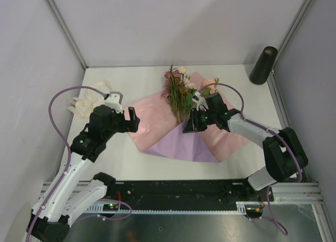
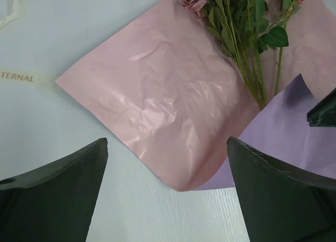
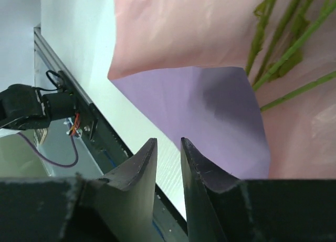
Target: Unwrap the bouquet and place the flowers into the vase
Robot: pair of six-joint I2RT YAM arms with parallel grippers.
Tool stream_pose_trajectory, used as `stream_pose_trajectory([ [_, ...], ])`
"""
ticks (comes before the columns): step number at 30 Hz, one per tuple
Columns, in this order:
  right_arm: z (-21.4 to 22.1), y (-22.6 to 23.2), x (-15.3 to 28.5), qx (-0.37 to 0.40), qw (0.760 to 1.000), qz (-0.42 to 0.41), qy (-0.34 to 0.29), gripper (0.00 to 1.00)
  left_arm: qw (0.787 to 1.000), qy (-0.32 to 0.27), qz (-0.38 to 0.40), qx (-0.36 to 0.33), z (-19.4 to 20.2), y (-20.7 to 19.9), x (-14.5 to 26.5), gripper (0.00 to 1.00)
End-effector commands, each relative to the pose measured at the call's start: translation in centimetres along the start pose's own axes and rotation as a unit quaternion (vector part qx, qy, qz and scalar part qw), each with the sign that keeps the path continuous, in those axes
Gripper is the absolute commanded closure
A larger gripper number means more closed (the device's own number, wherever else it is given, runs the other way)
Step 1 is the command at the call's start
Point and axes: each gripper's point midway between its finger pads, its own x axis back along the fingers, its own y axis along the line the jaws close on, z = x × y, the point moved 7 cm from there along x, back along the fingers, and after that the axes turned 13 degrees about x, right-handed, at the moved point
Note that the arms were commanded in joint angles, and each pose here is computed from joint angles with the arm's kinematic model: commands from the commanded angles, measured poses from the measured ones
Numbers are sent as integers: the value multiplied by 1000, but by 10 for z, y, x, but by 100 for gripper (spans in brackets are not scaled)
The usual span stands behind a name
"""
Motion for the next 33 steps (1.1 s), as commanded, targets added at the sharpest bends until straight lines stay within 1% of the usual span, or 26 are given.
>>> stream_pose_trajectory([
  [1, -10, 21, 22, 34, 999, -15, -26, 69, 1000, -5, -5, -11, -3, 2, 1, 0],
  [7, -38, 0, 34, 33, 992, 50, -108, 70, 1000, -8, -6, -10, -2, 3, 3, 0],
  [11, -44, -21, 28, 8, 990, 69, -119, 71, 1000, -4, -5, -7, -1, 3, 1, 0],
  [17, -43, -51, 7, -19, 990, 89, -107, 73, 1000, 2, -2, -6, 0, 2, -1, 0],
  [23, -27, -63, -9, -25, 993, 97, -62, 74, 1000, 0, -4, -7, 0, 2, 0, 1],
  [27, -15, -52, -13, -7, 997, 77, -30, 75, 1000, -1, -5, -7, -1, 2, 0, 0],
  [33, -1, -17, -10, 25, 999, 20, 7, 75, 1000, 0, -8, -8, -1, 3, -1, 0],
])
